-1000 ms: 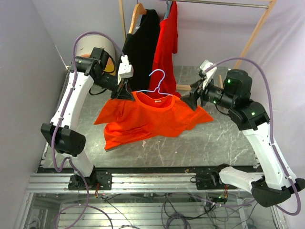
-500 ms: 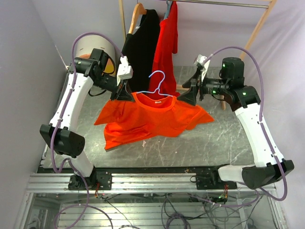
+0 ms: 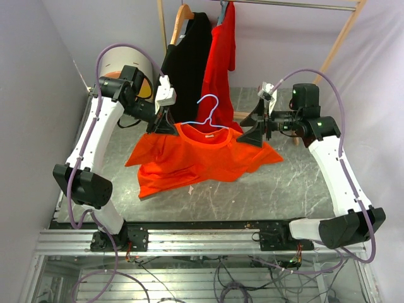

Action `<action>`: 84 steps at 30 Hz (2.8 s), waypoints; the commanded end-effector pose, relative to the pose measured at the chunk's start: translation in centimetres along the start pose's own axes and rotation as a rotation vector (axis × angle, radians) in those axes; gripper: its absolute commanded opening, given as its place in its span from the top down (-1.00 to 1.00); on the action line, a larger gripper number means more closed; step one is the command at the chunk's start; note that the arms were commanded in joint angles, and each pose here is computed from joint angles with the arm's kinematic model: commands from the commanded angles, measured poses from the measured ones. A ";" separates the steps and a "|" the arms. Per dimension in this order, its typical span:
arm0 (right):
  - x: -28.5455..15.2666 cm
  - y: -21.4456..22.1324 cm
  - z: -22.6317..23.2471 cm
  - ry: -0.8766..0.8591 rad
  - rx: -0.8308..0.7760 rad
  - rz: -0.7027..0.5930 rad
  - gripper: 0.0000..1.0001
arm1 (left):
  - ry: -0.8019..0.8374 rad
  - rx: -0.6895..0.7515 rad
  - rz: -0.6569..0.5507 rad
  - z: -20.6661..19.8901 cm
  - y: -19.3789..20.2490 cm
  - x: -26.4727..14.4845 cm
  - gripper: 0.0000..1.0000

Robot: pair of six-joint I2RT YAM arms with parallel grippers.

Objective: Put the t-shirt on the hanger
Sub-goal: Place the hanger at the clothesline.

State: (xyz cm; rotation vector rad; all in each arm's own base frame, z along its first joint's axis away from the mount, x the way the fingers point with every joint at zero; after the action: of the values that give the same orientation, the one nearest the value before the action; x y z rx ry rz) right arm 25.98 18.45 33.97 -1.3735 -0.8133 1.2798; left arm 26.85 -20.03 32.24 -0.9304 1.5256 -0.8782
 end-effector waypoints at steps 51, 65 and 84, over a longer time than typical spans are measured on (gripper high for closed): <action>-10.9 -0.4 9.3 0.561 0.032 0.101 1.00 | -0.066 -0.129 -0.546 3.3 -9.8 -9.5 -0.99; -11.1 0.3 6.2 0.711 0.173 0.136 1.00 | -0.608 -0.182 -0.725 8.2 -17.0 -16.4 -1.00; -21.0 -1.0 0.0 1.474 0.273 0.270 1.00 | -0.834 -0.298 -0.637 11.2 -12.3 -17.0 -1.00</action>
State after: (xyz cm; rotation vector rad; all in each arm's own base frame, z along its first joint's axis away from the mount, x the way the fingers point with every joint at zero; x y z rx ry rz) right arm 19.79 2.29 36.83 -1.6789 0.4222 0.5481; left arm 41.52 -10.68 48.48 -1.8224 0.6698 -0.5655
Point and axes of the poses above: each gripper's point midway between its finger pads, its own x axis out along the fingers, its own z axis along the line the jaws close on, y = z × x, the point moved 2 cm from there along -x, back along the fingers, and after that the axes turned 3 degrees about -x, right-handed, at the moved point
